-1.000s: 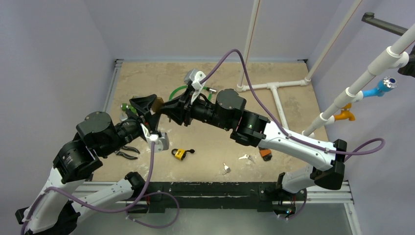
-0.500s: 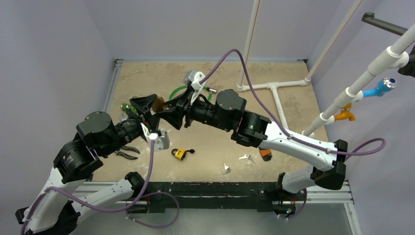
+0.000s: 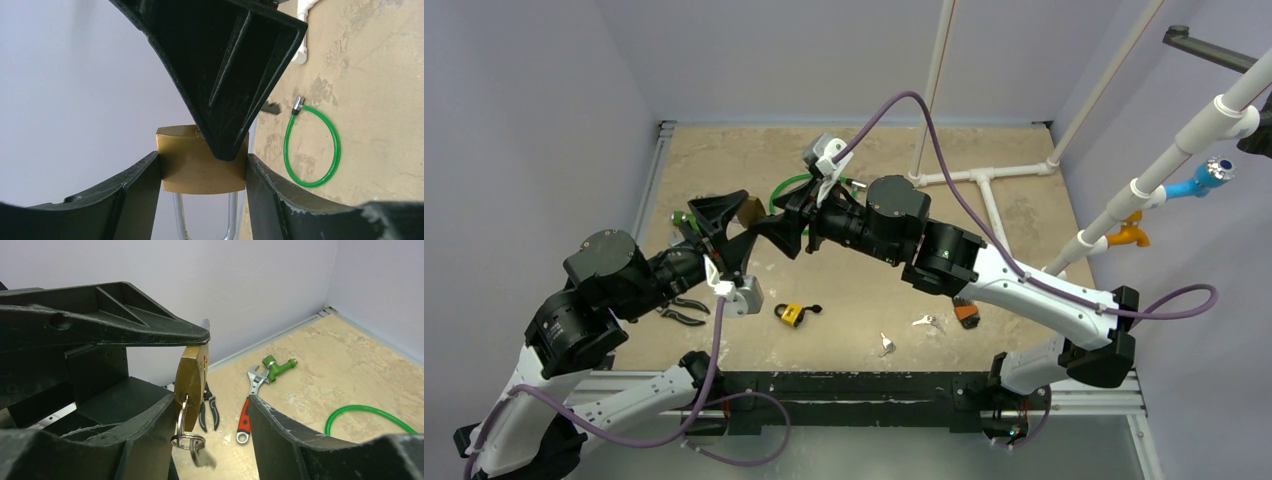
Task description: Unlock with the key
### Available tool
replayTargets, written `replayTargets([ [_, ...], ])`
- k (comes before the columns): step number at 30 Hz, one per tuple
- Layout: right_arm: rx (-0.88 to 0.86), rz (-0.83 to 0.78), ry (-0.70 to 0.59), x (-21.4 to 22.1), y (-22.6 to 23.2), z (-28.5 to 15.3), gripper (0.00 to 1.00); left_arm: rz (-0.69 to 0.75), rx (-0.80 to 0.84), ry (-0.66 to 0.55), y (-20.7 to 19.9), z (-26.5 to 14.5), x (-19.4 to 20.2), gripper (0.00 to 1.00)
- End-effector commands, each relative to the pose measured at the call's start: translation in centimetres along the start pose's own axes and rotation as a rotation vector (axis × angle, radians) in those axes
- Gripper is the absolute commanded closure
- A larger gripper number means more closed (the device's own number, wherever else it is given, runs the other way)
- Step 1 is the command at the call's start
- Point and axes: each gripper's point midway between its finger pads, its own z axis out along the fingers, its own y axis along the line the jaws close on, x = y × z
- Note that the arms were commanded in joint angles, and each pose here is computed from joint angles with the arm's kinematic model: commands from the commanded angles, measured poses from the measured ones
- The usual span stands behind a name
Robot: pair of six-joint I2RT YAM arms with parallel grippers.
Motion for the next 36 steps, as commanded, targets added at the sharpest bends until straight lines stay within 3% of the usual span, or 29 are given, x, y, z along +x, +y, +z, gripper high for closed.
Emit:
replayTargets([
  [1, 0.015, -0.016, -0.073, -3.2, -0.1, -0.5, 0.51, 0.006, -0.175, -0.103, 4.9, -1.9, -2.8, 1.0],
  [6, -0.053, -0.019, -0.09, -3.2, 1.2, 0.2, 0.67, 0.002, -0.182, -0.112, 5.1, -1.8, -3.0, 1.0],
  [11, -0.11, -0.016, -0.068, -1.9, 2.1, 1.2, 0.97, -0.016, -0.181, -0.13, 5.2, -2.0, -3.4, 1.0],
  [14, -0.115, -0.015, -0.063, -1.2, 2.0, 1.0, 1.0, -0.035, -0.169, -0.16, 4.9, -2.3, -3.9, 0.92],
  [16, -0.122, -0.029, -0.09, -1.7, 2.0, 0.3, 1.0, -0.057, -0.166, -0.171, 4.9, -2.5, -4.1, 0.78],
  [19, -0.13, -0.066, -0.091, -1.0, 1.8, -1.0, 1.0, -0.146, -0.163, -0.173, 4.9, -3.0, -4.2, 0.43],
  [20, -0.148, -0.082, -0.092, -0.9, 2.0, -1.6, 1.0, -0.187, -0.157, -0.181, 4.9, -3.2, -4.4, 0.27],
  [23, -0.215, -0.125, -0.068, 0.1, 2.8, -3.1, 1.0, -0.356, -0.116, -0.196, 4.1, -3.7, -4.9, 0.01],
  [27, -0.274, -0.156, -0.054, 0.8, 3.5, -5.1, 1.0, -0.563, 0.007, -0.15, 2.3, -3.5, -5.3, 0.0],
  [30, -0.302, -0.168, -0.053, 0.8, 3.9, -6.2, 1.0, -0.658, 0.197, -0.056, -1.2, -3.0, -5.0, 0.0],
  [36, -0.305, -0.177, -0.011, 0.8, 3.9, -7.0, 1.0, -0.813, 0.503, -0.031, -6.9, -2.2, -5.6, 0.0],
])
